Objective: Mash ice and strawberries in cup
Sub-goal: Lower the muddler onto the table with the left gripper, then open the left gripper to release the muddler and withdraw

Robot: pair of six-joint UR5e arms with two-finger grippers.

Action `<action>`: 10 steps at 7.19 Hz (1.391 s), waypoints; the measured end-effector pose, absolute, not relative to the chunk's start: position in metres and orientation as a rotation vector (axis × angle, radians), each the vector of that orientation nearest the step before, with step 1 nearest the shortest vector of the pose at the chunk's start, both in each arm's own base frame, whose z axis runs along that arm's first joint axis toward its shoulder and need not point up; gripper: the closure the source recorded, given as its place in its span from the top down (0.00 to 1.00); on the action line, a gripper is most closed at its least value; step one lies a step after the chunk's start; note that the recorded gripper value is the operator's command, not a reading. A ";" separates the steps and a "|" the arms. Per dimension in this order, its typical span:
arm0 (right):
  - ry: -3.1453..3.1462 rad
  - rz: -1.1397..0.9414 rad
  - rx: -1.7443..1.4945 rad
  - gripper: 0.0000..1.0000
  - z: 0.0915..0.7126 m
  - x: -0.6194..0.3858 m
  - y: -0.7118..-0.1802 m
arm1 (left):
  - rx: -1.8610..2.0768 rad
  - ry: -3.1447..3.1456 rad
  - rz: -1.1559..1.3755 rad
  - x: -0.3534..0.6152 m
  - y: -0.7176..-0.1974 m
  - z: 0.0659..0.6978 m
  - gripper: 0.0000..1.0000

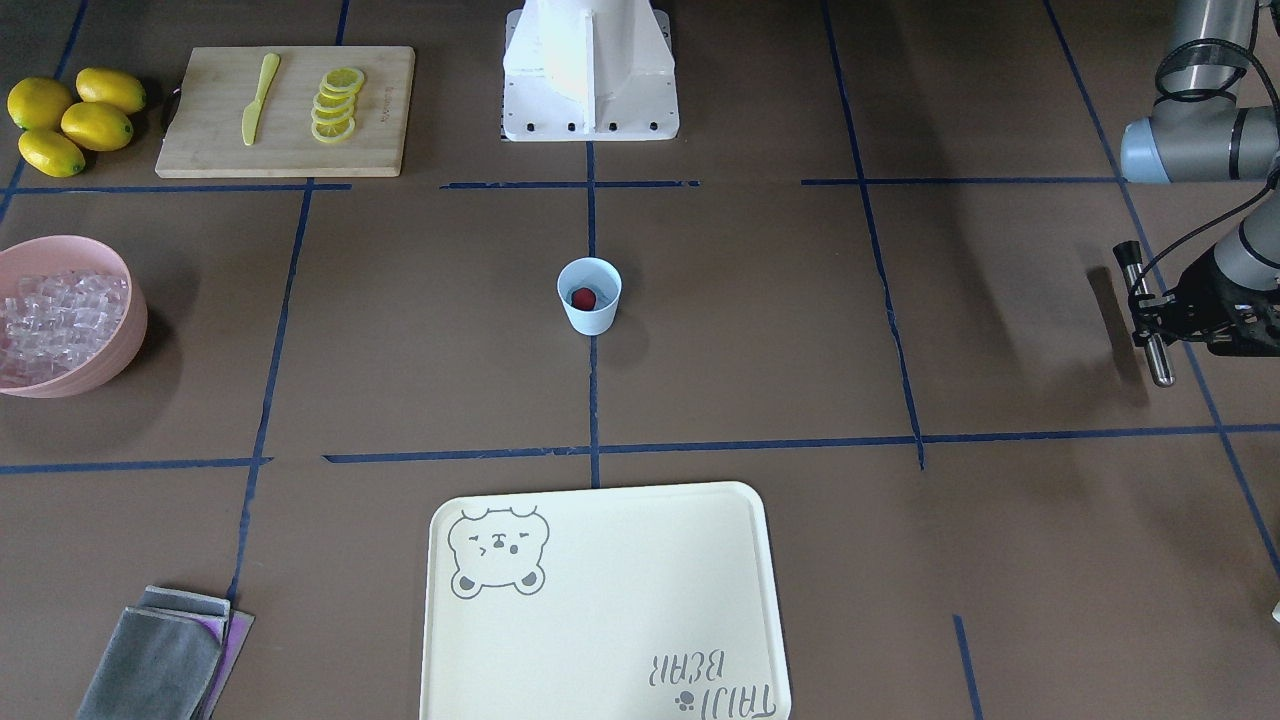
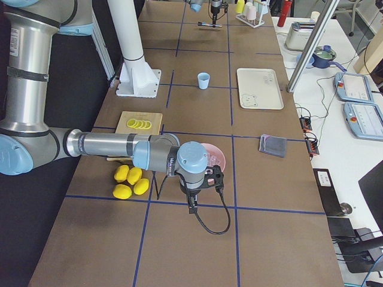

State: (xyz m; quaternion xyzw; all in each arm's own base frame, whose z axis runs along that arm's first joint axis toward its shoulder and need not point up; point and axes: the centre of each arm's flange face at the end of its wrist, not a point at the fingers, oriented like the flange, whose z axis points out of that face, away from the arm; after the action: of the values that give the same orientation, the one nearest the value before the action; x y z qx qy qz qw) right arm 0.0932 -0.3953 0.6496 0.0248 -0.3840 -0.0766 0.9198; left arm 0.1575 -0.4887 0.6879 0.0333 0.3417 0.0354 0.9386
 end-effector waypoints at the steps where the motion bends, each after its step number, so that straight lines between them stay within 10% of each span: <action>1: -0.789 -0.158 0.051 0.99 0.650 0.093 -0.395 | 0.072 0.700 0.076 0.158 -0.487 0.694 1.00; 10: -0.788 -0.154 0.057 0.99 0.644 0.093 -0.395 | 0.127 0.784 0.245 0.016 -0.505 0.612 1.00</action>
State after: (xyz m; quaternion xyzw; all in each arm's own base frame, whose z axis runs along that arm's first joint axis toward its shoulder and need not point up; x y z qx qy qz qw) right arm 0.0932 -0.3954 0.6445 0.0280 -0.3832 -0.0748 0.9202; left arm 0.0161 -0.5052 0.6120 0.0616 0.3807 0.1192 0.9149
